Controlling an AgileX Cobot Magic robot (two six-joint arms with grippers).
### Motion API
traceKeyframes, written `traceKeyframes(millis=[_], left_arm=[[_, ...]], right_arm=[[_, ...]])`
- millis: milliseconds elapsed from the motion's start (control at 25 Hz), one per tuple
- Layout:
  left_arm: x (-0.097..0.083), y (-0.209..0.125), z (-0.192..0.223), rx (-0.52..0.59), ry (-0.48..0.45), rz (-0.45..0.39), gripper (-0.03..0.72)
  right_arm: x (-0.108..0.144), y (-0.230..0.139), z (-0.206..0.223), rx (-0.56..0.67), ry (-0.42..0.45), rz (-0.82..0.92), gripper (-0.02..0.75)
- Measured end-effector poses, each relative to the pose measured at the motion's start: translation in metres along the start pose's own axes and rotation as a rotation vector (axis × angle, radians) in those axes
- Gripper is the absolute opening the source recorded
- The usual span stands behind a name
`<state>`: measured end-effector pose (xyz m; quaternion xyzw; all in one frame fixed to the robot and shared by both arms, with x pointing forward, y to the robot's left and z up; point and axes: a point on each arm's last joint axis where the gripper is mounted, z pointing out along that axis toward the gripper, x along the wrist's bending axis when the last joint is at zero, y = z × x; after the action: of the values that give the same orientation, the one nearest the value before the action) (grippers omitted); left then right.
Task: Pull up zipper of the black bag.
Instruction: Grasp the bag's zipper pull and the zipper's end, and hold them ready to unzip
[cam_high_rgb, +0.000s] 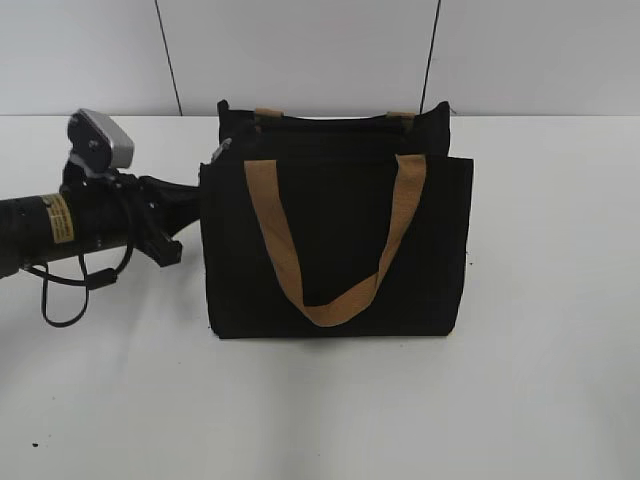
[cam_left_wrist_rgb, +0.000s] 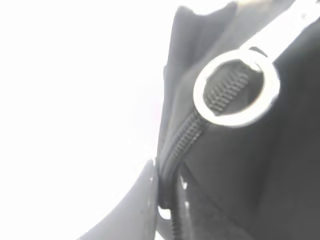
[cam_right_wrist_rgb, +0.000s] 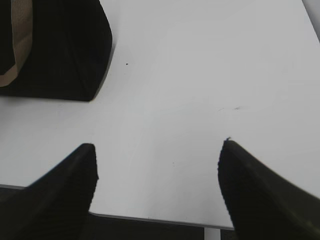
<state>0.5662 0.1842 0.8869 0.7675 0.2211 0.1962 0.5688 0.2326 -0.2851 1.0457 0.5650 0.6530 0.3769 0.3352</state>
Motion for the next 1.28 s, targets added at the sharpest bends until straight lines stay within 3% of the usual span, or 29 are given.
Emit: traceKeyframes(millis=[160, 680, 880, 1080, 1280], left_arm=[[0.002, 0.022, -0.020, -0.019, 0.150, 0.014, 0.034], [-0.008, 0.089, -0.067, -0.007, 0.280, 0.091, 0.033], [-0.010, 0.095, -0.070, -0.013, 0.277, 0.071, 0.033], [-0.017, 0.096, -0.065, -0.007, 0.246, 0.071, 0.032], [-0.021, 0.097, -0.062, -0.009, 0.232, 0.072, 0.032]], right_arm=[[0.000, 0.000, 0.000, 0.000, 0.000, 0.000, 0.577], [0.001, 0.000, 0.000, -0.001, 0.009, 0.004, 0.577], [0.003, 0.004, 0.000, -0.027, 0.035, 0.061, 0.523], [0.005, 0.034, 0.014, -0.103, 0.114, 0.159, 0.483], [0.005, 0.064, 0.049, -0.016, 0.204, 0.161, 0.481]])
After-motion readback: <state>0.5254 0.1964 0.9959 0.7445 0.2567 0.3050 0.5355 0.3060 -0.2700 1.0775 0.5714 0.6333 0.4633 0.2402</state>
